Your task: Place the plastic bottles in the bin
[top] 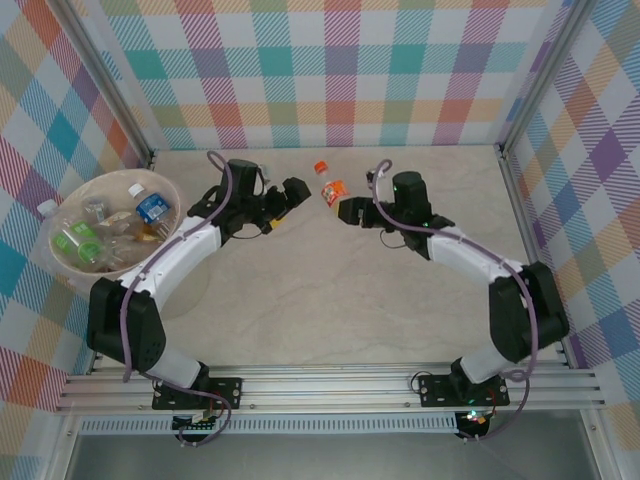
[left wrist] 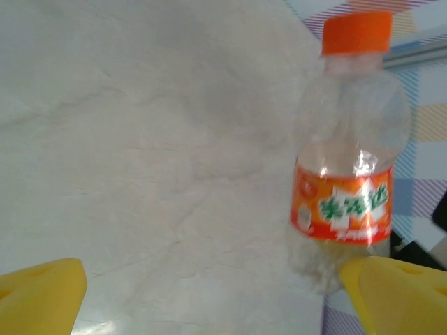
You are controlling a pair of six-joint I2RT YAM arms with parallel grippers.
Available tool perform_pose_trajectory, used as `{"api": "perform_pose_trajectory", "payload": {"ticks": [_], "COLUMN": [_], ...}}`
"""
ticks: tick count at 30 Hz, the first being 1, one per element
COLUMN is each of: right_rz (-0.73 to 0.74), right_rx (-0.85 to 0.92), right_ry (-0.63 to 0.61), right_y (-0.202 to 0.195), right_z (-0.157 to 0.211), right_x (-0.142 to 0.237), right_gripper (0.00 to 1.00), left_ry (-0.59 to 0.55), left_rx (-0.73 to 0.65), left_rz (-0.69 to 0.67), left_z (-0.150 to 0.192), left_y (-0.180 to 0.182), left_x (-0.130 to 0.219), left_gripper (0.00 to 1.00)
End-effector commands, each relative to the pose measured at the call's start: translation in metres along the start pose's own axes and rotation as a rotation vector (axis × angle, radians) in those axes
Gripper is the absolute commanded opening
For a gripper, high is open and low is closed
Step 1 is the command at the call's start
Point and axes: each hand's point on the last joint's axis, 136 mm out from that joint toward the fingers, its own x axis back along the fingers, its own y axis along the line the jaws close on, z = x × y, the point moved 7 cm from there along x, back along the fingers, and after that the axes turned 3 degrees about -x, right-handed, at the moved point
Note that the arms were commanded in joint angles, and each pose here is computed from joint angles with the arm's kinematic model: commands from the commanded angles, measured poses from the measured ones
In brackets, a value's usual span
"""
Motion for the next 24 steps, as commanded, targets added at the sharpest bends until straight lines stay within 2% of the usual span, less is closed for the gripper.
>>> {"api": "perform_pose_trajectory", "payload": {"ticks": [1,5,10,14,24], "right_rz": [-0.109,-0.169,-0.222,-0.251,-0.287], "right_rx": [0.067,0.104,0.133,0.156,0.193], "right_ry": [-0.019,-0.023,-0.031,-0.027,-0.016], "right_y": [0.021,0.039,0.056,0.068,0.080], "right_z": [0.008,0.020,0.027,0.033,0.033], "right_x": [0.014,0.027,0.033,0.032,0.036], "right_gripper": [0.48,0.47,0.48,0.49,0.52], "left_ry": [-0.048,-0.019,0.006,0.027,0.023], "left_rx": [-0.042,-0.039,-0.036,-0.047,-0.056], "left_rz": [0.218,0.233,0.179,0.207,0.229], "left_z": [0.002,0.015,0.031,0.038,0.042], "left_y": [-0.039,-0.046,-0.049,-0.059,-0.066], "left_x": [0.021,0.020,0.009,0.004,0.009], "left_gripper": [1.00,1.00,1.00,0.99,0.63]}}
